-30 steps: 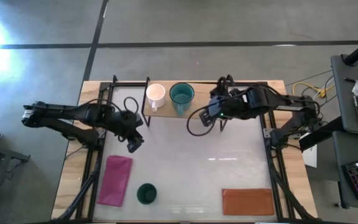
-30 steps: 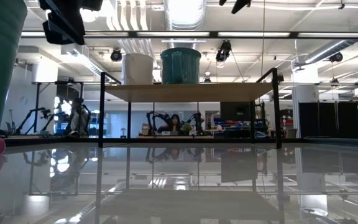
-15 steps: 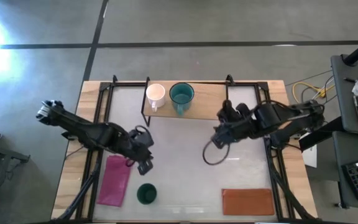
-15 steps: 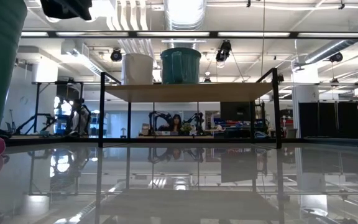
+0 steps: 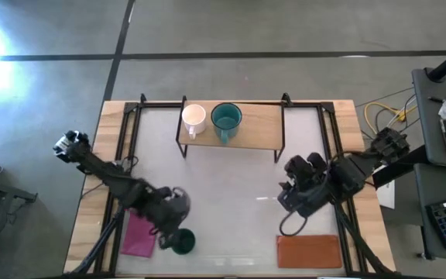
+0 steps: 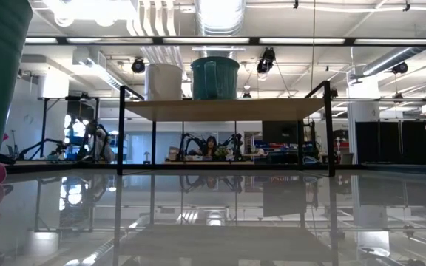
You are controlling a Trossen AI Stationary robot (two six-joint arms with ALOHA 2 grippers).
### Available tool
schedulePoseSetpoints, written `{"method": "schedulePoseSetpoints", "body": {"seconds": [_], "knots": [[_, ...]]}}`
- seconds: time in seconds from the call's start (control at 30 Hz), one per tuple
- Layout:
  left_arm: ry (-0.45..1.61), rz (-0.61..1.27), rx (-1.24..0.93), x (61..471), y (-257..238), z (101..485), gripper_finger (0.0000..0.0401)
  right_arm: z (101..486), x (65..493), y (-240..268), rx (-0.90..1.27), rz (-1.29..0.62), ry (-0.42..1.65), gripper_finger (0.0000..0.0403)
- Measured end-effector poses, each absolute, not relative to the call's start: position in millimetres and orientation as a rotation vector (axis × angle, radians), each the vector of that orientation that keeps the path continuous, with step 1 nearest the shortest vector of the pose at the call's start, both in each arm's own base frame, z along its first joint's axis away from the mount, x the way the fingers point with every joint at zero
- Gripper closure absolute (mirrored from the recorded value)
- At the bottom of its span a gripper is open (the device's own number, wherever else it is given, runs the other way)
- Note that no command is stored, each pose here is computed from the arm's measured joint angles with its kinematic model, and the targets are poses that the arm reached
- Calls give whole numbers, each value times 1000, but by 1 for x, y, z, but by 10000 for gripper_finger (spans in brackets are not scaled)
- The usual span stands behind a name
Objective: Stack small to large cups/mugs on shelf
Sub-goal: Put the green cup on the shelf
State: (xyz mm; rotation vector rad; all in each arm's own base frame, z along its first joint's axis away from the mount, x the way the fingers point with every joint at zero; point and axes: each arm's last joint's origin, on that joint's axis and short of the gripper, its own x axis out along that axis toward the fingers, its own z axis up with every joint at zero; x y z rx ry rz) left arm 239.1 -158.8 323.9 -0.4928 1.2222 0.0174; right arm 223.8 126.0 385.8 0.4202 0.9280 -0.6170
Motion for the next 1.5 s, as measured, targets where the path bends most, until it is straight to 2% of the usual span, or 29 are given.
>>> {"method": "schedulePoseSetpoints", "body": {"seconds": [0.13,0.4,0.7,1.0,1.37,1.5], "knots": [[1207,-36,-455,226,-174,326,316,380,218,134,419,-642,914,211],[1234,62,-364,234,-182,300,316,369,218,137,447,-696,888,211],[1279,84,-339,241,-188,285,316,363,218,138,478,-728,884,211],[1263,74,-348,250,-194,277,316,361,219,139,479,-723,885,211],[1359,139,-298,266,-201,241,316,360,214,147,479,-693,894,211],[1350,116,-322,264,-201,249,316,360,212,150,490,-689,891,211]]}}
